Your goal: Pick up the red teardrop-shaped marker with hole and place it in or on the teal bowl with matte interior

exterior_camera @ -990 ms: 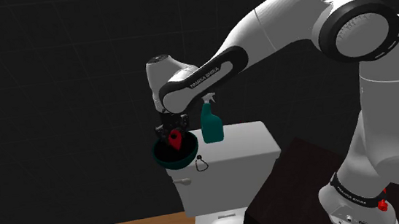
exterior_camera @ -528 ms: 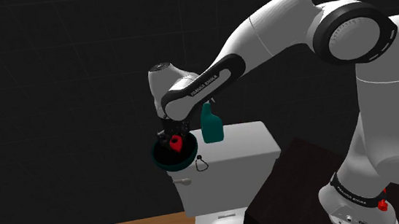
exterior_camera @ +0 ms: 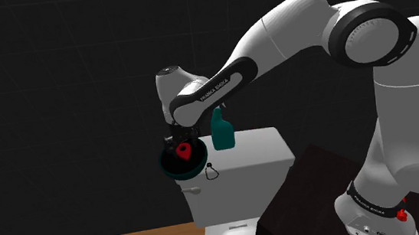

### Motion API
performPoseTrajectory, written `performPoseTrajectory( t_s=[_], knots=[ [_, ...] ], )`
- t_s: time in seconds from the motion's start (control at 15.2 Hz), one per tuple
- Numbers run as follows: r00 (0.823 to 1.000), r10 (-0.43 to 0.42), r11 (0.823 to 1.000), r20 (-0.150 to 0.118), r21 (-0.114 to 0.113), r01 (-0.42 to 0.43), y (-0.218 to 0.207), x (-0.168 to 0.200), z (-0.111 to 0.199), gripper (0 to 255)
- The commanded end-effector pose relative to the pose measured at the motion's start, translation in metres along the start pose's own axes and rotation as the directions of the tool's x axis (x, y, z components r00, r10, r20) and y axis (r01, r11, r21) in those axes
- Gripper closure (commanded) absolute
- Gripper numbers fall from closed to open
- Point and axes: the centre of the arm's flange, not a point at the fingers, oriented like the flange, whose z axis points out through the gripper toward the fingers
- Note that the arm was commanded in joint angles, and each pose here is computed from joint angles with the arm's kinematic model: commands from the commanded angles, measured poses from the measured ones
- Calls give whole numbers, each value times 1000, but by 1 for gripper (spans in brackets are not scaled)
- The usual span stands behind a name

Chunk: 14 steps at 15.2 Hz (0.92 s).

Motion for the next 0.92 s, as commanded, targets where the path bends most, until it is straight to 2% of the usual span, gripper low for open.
performPoseTrajectory(
  t_s=[0.0, 0.07, 0.33, 0.86],
  knots=[
    [1000, 0, 1000, 0, 0, 0, 0, 0, 0, 0],
    [1000, 0, 1000, 0, 0, 0, 0, 0, 0, 0],
    [1000, 0, 1000, 0, 0, 0, 0, 0, -50, 0],
    [1000, 0, 1000, 0, 0, 0, 0, 0, -50, 0]
  ],
)
